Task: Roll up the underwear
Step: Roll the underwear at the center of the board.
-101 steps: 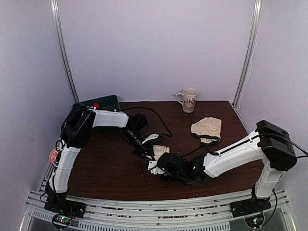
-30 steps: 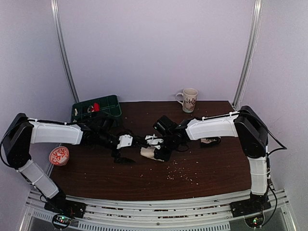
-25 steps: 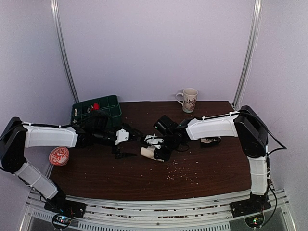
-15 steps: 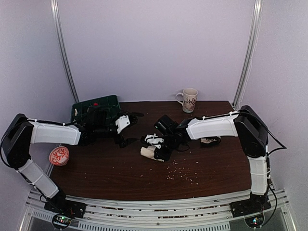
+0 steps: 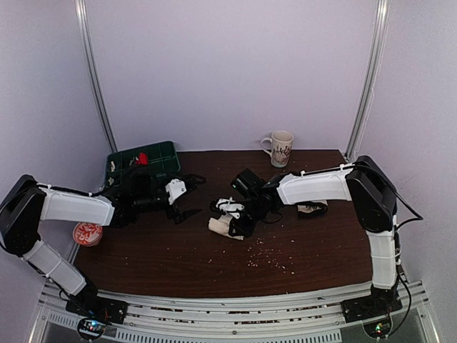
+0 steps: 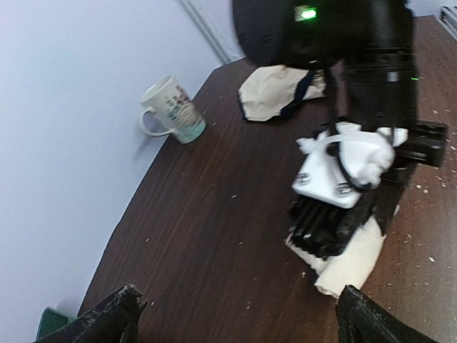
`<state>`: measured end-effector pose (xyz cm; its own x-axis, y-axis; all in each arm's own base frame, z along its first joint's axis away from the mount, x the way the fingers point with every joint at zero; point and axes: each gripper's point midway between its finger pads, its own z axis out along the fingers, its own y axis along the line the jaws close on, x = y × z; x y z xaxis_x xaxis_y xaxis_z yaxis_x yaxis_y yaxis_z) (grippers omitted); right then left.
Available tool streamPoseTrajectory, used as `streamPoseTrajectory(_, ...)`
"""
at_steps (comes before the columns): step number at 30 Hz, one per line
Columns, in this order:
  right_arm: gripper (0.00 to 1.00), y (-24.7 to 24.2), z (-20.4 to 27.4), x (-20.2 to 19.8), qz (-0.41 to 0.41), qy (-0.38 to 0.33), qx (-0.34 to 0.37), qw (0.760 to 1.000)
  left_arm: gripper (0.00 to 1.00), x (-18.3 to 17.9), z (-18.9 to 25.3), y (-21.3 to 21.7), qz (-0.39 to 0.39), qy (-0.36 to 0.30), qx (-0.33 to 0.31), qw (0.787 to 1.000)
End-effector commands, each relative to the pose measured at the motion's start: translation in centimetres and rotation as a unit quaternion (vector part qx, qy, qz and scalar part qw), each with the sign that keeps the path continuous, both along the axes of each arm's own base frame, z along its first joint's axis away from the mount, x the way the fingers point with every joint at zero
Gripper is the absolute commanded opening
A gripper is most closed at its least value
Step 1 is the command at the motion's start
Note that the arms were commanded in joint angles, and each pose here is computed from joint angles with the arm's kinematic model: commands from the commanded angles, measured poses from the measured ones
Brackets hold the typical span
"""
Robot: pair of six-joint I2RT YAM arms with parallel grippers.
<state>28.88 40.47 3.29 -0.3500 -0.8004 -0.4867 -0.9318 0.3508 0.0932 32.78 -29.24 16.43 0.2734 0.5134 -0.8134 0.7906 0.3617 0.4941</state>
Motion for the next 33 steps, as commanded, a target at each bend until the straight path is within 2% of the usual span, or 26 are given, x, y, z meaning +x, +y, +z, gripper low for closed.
streamPoseTrajectory(1,0.09,-3.9,-6.8,-6.0,0.020,0.150,-0.091,0.984,0.98,-4.9,-1.0,-1.5,-0.153,-0.038,0.024,0.987)
streamPoseTrajectory(5,0.10,-3.8,-6.3,-7.4,0.033,0.184,-0.078,0.979,0.98,-8.0,-2.6,-1.7,-0.197,-0.098,0.065,0.973)
streamPoseTrajectory(8,0.11,-3.7,-5.9,-8.0,0.038,0.196,-0.071,0.977,0.98,-8.8,-4.0,-2.4,-0.197,-0.127,0.103,0.967)
streamPoseTrajectory(11,0.11,-4.0,-6.1,-8.6,0.038,0.204,-0.075,0.975,0.94,-9.0,-5.5,-3.1,-0.190,-0.142,0.134,0.962)
streamPoseTrajectory(20,0.12,-4.0,-6.6,-9.3,0.041,0.210,-0.079,0.974,0.84,-8.4,-9.3,-4.2,-0.161,-0.153,0.204,0.954)
streamPoseTrajectory(28,0.12,-4.4,-7.2,-9.4,0.039,0.212,-0.089,0.972,0.72,-7.5,-10.6,-4.8,-0.139,-0.145,0.227,0.953)
streamPoseTrajectory(30,0.12,-4.4,-7.3,-9.3,0.039,0.211,-0.091,0.973,0.64,-7.7,-10.9,-5.0,-0.142,-0.143,0.230,0.952)
streamPoseTrajectory(33,0.12,-4.4,-7.2,-9.3,0.039,0.210,-0.091,0.973,0.62,-7.7,-11.3,-5.3,-0.143,-0.140,0.234,0.951)
